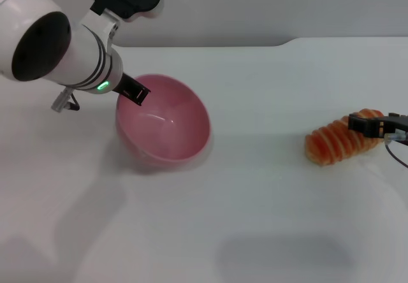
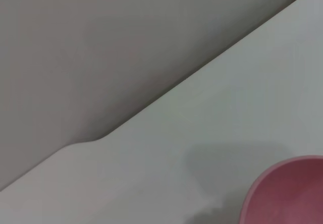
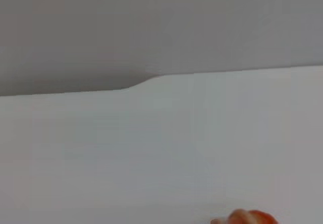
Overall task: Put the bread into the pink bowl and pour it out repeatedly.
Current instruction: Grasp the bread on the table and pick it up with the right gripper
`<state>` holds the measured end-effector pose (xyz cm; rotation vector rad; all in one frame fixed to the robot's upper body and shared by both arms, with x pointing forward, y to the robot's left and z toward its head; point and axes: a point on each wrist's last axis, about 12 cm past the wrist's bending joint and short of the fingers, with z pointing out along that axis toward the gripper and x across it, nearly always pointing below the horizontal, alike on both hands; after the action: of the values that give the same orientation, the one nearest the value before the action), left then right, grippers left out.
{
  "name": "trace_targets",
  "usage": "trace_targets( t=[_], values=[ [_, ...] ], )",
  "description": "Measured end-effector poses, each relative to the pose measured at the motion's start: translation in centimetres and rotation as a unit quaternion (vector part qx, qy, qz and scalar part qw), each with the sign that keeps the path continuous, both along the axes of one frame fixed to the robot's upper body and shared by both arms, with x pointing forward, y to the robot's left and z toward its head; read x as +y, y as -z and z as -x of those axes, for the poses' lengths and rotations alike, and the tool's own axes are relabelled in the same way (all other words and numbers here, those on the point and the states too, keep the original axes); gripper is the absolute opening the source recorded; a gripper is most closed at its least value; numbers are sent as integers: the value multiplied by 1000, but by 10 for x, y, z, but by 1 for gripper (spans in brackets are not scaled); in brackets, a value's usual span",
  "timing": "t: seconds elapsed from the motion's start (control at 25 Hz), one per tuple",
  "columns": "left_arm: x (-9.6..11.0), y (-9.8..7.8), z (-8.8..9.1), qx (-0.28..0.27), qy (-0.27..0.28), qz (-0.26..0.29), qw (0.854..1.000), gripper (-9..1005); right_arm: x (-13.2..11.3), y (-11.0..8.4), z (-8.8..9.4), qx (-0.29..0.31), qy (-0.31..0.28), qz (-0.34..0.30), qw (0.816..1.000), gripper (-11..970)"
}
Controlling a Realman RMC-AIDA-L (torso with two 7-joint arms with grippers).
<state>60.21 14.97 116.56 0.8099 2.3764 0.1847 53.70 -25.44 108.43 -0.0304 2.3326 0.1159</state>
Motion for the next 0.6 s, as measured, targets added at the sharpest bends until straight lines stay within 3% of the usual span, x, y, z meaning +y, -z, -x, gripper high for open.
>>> trace_targets(
  t=[0.6],
  values=[
    [-3, 0, -3, -2, 8, -5, 1000, 39, 3, 12, -9, 21, -3, 6, 1000, 804]
  ],
)
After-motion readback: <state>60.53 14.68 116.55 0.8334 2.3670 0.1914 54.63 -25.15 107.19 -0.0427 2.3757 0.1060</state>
